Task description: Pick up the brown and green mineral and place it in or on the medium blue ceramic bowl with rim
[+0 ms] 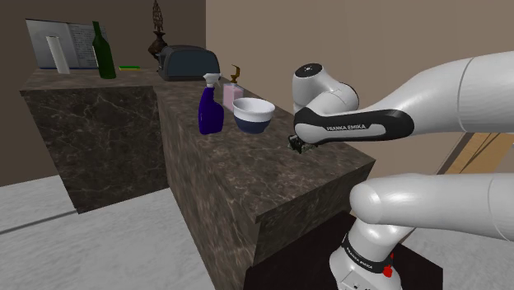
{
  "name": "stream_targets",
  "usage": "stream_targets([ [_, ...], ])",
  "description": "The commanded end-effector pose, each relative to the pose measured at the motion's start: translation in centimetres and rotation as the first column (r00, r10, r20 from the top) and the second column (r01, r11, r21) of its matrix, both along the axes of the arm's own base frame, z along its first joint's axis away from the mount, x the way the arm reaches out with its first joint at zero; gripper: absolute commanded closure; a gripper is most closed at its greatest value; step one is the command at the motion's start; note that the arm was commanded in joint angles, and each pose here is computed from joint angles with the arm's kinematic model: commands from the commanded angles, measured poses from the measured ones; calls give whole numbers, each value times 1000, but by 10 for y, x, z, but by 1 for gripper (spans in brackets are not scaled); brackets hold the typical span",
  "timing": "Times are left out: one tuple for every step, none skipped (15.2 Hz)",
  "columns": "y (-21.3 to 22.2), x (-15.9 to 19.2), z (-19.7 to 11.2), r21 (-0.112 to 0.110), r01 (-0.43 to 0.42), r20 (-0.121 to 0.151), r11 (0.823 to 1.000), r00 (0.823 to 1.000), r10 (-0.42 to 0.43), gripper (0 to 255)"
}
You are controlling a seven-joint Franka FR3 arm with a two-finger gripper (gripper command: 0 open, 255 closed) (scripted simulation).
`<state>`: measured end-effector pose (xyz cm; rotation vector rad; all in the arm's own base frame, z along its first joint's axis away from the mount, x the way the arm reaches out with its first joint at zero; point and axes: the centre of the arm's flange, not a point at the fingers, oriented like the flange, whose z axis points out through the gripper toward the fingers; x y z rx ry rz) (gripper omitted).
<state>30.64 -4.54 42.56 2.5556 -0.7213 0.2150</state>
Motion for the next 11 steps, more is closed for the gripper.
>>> stream_targets([
  [0, 0, 0, 1, 0, -1, 1000, 1000, 0, 255],
  [0, 0, 0, 1, 0, -1, 1000, 1000, 0, 255],
  [0, 0, -1, 1, 0, -1, 1000, 1000, 0, 255],
  [0, 0, 5, 1, 0, -1, 1000, 1000, 0, 255],
  [0, 0, 10, 1, 0, -1, 1000, 1000, 0, 255],
  [0, 0, 15, 1, 0, -1, 1000, 1000, 0, 255],
  [0, 0, 21, 1, 0, -1, 1000, 1000, 0, 255],
  [0, 0, 26, 1, 0, -1, 1000, 1000, 0, 255],
  [0, 0, 31, 1, 0, -1, 1000, 1000, 0, 255],
  [0, 0, 36, 1, 0, -1, 1000, 1000, 0, 255],
  [0, 0, 42, 1, 0, -1, 1000, 1000, 0, 255],
])
